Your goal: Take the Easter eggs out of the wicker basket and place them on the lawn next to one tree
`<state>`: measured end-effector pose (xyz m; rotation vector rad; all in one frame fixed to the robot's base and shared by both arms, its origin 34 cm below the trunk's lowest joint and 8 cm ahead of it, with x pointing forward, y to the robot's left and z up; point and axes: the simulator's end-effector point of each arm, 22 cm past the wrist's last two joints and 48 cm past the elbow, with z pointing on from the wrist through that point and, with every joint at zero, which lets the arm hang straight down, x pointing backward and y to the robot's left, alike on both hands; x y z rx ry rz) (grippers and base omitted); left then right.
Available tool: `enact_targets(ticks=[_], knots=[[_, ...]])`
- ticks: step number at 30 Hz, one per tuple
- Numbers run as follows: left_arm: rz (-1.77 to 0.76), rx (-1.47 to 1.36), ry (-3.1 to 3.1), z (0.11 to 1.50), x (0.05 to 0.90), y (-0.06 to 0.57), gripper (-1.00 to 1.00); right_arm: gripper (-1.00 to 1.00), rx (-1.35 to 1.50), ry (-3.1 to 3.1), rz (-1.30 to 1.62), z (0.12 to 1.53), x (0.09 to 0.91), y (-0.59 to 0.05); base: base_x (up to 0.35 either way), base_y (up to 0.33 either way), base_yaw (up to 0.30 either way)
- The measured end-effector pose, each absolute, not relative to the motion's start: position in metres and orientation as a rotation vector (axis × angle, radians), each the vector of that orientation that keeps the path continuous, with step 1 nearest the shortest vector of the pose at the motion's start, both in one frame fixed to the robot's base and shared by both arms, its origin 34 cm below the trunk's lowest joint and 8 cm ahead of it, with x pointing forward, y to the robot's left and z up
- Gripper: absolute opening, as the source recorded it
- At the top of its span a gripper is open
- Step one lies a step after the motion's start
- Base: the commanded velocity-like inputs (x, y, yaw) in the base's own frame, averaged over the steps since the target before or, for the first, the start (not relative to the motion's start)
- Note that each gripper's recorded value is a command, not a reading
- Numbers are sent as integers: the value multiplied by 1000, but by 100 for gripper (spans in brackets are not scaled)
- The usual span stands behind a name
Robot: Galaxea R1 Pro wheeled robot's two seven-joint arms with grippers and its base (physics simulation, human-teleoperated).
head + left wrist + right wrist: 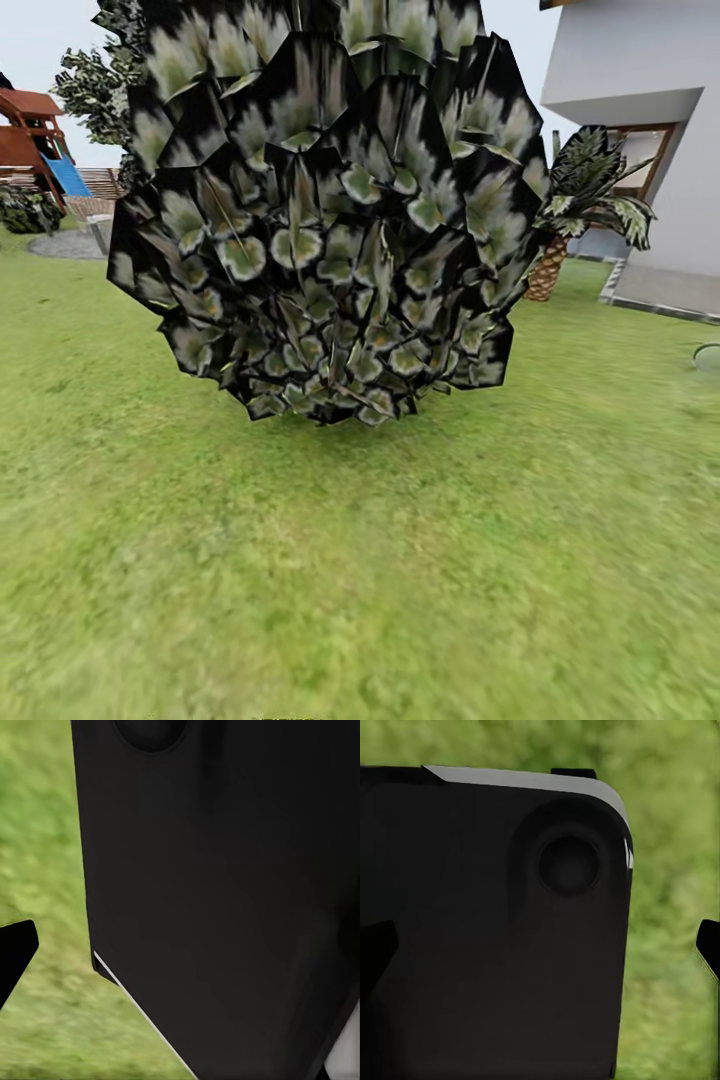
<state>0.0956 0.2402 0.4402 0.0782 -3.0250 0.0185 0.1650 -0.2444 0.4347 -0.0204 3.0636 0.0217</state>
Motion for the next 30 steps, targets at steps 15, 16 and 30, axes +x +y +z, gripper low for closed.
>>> enact_targets(ticks=[15, 16, 30], knots=[[16, 78, -3025, 440, 95, 241, 100, 100, -20, 3063, 23, 435, 165, -244, 0, 0, 289], [16, 78, -3025, 440, 95, 241, 100, 100, -20, 3063, 23, 435, 165, -243, 0, 0, 289], [13, 80, -3028, 440, 97, 243, 100, 100, -22, 3060, 24, 435, 166, -243, 0, 0, 289]])
